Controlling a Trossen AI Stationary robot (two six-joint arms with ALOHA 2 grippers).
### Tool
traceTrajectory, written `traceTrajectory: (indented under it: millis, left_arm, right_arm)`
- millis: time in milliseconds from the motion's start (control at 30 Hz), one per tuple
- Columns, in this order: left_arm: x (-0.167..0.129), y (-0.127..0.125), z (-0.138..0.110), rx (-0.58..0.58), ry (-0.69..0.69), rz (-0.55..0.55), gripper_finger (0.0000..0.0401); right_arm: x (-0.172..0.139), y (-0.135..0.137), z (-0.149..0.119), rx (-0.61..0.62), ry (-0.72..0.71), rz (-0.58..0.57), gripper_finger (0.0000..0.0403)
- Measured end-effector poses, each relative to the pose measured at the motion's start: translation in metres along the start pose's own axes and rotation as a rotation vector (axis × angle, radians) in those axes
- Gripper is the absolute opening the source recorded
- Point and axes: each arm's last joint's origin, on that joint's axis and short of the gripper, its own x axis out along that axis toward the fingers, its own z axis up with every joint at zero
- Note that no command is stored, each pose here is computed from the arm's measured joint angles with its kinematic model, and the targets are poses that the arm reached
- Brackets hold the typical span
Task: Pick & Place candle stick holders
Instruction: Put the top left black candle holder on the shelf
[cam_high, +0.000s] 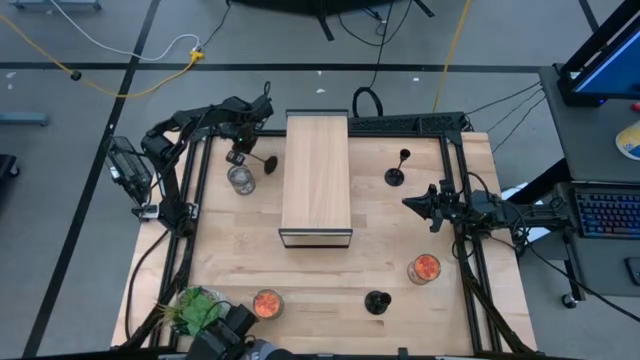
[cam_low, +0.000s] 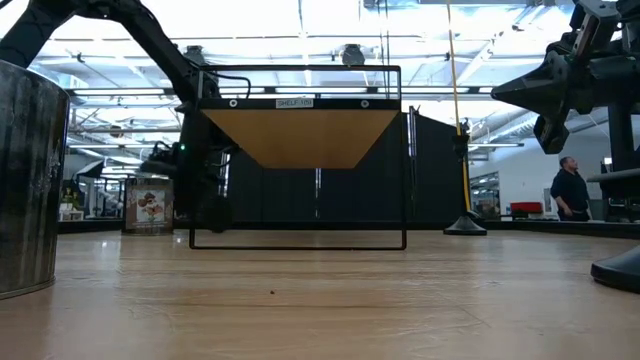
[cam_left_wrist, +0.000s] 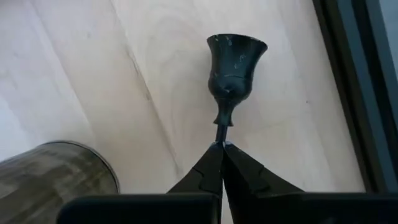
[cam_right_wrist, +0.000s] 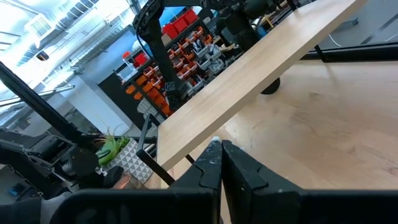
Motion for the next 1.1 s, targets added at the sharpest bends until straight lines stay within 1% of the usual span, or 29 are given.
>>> traceTrajectory:
  millis: [100, 400, 567, 767, 867, 1000, 1100]
  left_arm:
    - [0.000, -0.001, 0.000, 0.021, 0.001, -0.007, 0.0004]
    - [0.001, -0.001, -0.002, 0.044, 0.001, -0.011, 0.0004]
    - [0.001, 0.001, -0.002, 0.046, -0.003, 0.005, 0.0006]
    - [0.004, 0.002, -0.003, 0.019, 0.026, 0.031, 0.0049]
    - [0.007, 0.003, -0.004, 0.017, 0.041, 0.027, 0.0079]
    - [0.016, 0.009, -0.004, -0.001, 0.052, 0.049, 0.0123]
    - [0.019, 0.011, -0.004, -0.003, 0.061, 0.042, 0.0142]
  right_arm:
    - [0.000, 0.000, 0.000, 0.000, 0.000, -0.001, 0.0000]
    - [0.000, 0.000, 0.000, 0.000, -0.001, -0.001, 0.0000]
    - [0.000, 0.000, 0.000, 0.000, -0.001, 0.000, 0.0000]
    - [0.000, 0.000, 0.000, 0.000, -0.001, 0.000, 0.0000]
    - [0.000, 0.000, 0.000, 0.000, -0.001, -0.001, 0.0000]
    - [0.000, 0.000, 0.000, 0.000, -0.001, -0.001, 0.0000]
    - [0.000, 0.000, 0.000, 0.000, -0.001, -0.001, 0.0000]
